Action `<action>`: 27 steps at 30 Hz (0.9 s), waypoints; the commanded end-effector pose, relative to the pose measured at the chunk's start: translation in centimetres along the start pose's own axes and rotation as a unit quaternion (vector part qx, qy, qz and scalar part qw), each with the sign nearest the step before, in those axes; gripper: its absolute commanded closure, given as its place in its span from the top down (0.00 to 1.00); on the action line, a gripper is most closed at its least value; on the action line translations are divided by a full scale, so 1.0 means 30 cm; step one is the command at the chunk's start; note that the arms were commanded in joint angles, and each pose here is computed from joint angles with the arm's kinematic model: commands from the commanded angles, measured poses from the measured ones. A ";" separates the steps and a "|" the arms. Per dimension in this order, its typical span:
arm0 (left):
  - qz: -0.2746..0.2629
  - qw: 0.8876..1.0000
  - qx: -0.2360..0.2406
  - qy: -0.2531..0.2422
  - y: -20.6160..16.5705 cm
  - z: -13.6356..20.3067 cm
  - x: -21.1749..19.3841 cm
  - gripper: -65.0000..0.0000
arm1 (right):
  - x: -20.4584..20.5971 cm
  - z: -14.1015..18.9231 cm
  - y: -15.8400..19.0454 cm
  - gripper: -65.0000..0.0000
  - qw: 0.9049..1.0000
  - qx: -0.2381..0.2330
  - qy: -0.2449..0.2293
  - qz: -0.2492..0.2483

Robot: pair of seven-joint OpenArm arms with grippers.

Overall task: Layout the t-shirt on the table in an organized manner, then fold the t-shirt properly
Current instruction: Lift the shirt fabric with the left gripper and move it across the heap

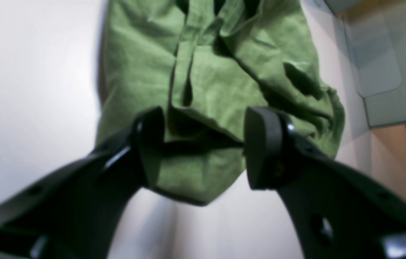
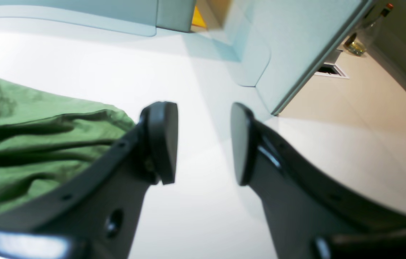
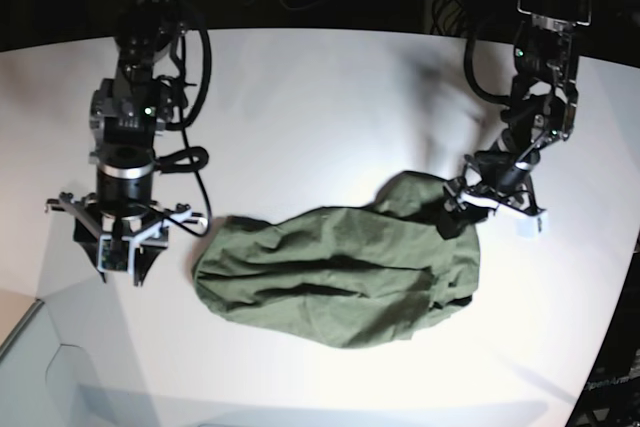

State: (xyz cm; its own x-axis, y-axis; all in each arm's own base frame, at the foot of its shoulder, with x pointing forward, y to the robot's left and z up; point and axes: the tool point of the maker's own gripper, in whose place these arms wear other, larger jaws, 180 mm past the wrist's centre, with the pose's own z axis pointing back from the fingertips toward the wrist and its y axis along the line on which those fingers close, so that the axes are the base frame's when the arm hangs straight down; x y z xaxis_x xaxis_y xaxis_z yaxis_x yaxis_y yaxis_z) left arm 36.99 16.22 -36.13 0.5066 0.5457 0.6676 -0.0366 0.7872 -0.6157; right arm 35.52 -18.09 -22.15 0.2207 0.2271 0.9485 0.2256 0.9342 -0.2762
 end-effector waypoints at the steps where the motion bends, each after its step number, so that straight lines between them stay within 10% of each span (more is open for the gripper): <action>1: -0.005 0.999 -0.023 -0.031 -0.052 -0.011 0.083 0.53 | 0.052 0.000 -0.011 0.38 1.000 -0.005 -0.028 -0.004; 21: 0.039 0.999 -0.013 -0.018 -0.039 -0.101 0.041 0.51 | 0.004 0.022 -0.020 0.38 1.000 -0.006 -0.012 0.007; 27: 0.037 0.999 -0.019 -0.027 -0.057 -0.111 0.071 0.13 | 0.004 0.022 -0.020 0.38 1.000 -0.006 -0.012 0.007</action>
State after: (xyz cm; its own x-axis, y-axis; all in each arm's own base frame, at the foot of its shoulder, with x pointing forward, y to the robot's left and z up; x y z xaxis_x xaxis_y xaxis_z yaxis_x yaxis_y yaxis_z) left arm 39.44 14.78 -37.46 0.5064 0.6074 0.6121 -0.0831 0.7409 -0.6664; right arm 34.53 -18.43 -23.53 0.2604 0.2296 0.9378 0.2210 0.9313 -0.2894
